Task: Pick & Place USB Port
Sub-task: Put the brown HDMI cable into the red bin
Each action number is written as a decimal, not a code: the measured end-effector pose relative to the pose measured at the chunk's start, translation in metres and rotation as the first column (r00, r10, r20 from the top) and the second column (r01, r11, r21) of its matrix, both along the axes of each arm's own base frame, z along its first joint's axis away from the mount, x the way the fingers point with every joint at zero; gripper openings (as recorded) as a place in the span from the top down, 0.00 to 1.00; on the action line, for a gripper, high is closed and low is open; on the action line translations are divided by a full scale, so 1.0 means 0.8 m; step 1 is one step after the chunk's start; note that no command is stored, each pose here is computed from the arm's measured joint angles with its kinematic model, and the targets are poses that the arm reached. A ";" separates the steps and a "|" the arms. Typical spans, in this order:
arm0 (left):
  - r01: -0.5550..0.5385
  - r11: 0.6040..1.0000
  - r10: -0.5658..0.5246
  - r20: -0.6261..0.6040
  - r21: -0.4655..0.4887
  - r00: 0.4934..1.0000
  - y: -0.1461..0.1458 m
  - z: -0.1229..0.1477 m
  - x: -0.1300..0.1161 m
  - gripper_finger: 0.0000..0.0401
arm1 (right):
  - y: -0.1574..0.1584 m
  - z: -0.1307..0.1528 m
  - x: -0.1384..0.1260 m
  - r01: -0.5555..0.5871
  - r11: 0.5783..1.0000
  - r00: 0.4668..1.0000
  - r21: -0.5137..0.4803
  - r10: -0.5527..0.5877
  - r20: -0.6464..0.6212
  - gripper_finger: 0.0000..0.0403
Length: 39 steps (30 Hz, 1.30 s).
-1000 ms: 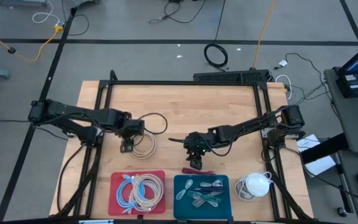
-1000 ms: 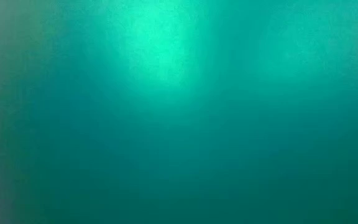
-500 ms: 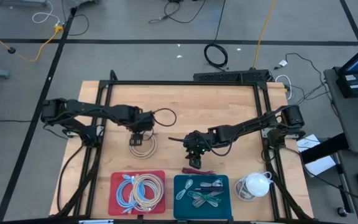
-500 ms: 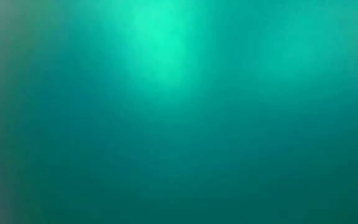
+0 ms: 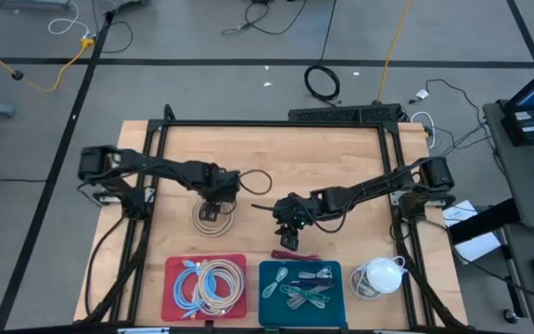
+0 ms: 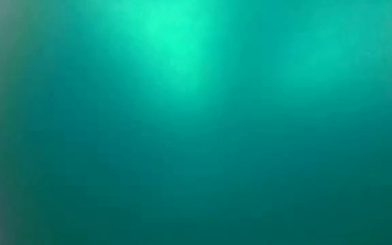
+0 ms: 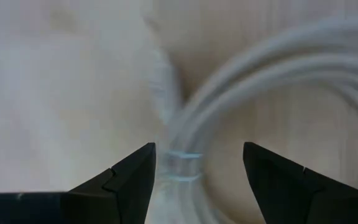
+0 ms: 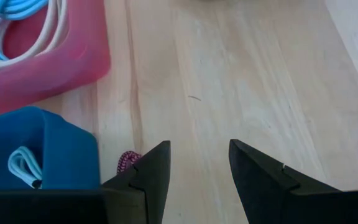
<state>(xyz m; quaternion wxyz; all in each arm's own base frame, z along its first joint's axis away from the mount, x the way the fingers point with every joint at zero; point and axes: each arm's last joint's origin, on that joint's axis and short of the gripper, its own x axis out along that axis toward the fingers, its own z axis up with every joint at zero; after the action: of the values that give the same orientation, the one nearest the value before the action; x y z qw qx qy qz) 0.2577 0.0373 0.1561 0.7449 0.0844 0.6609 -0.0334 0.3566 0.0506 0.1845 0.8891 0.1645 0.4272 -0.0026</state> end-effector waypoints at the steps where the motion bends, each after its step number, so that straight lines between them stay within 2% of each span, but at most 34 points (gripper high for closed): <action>1: 0.004 1.000 -0.004 -0.035 -0.017 0.999 -0.001 -0.011 0.002 0.39 | 0.000 0.000 0.000 0.000 1.000 1.000 0.000 0.000 0.000 0.62; 7: -0.015 0.998 0.007 -0.149 -0.054 0.989 -0.003 -0.043 0.010 0.39 | 0.000 0.000 0.000 0.002 1.000 1.000 0.003 -0.002 -0.001 0.62; 9: -0.058 0.997 0.050 -0.155 -0.048 0.987 -0.001 -0.043 0.011 0.44 | 0.000 0.000 0.000 0.005 1.000 1.000 0.005 -0.005 0.000 0.62; 11: -0.109 0.993 0.101 -0.161 -0.048 0.982 0.001 -0.040 0.012 0.55 | 0.000 0.000 0.000 0.005 1.000 1.000 0.005 -0.005 -0.001 0.62; 14: -0.177 0.983 0.168 -0.165 -0.042 0.972 0.008 -0.029 0.015 0.82 | 0.000 0.000 0.000 0.006 1.000 1.000 0.005 -0.006 -0.001 0.62; 15: -0.207 0.977 0.198 -0.161 -0.042 0.967 0.013 -0.022 0.017 0.88 | 0.000 0.000 0.000 0.006 1.000 1.000 0.006 -0.006 0.000 0.62; 18: -0.329 0.944 0.323 -0.161 -0.009 0.933 0.028 0.000 0.022 0.88 | -0.002 0.000 0.001 0.019 1.000 1.000 0.015 -0.019 0.001 0.62; 21: -0.463 0.886 0.458 -0.104 -0.025 0.883 0.048 0.042 0.029 0.88 | -0.003 0.001 0.001 0.027 0.999 1.000 0.023 -0.027 0.004 0.62; 24: -0.584 0.801 0.566 -0.148 -0.130 0.811 0.059 0.082 0.024 0.88 | -0.003 0.002 0.002 0.029 0.999 0.999 0.028 -0.030 0.014 0.62; 27: -0.665 0.712 0.629 -0.218 -0.225 0.746 0.059 0.126 0.014 0.88 | -0.003 0.002 0.002 0.044 0.998 0.999 0.043 -0.044 0.013 0.62; 31: -0.698 0.669 0.634 -0.293 -0.257 0.716 0.034 0.173 -0.007 0.88 | -0.003 0.002 0.002 0.057 0.997 0.998 0.053 -0.057 0.010 0.62; 35: -0.671 0.638 0.619 -0.266 -0.376 0.739 -0.014 0.209 -0.026 0.88 | -0.008 0.002 0.004 0.067 0.996 0.998 0.054 -0.068 0.016 0.62; 39: -0.656 0.615 0.626 -0.235 -0.437 0.744 -0.073 0.231 -0.044 0.88 | -0.018 0.002 0.005 0.090 0.994 0.996 0.055 -0.091 0.015 0.62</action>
<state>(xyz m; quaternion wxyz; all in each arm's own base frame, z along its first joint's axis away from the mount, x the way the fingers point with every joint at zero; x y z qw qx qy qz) 0.2222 -0.0213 0.3405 0.6832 -0.3510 0.6371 0.0647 0.3603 0.0362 0.1862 0.8869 0.2077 0.4115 -0.0297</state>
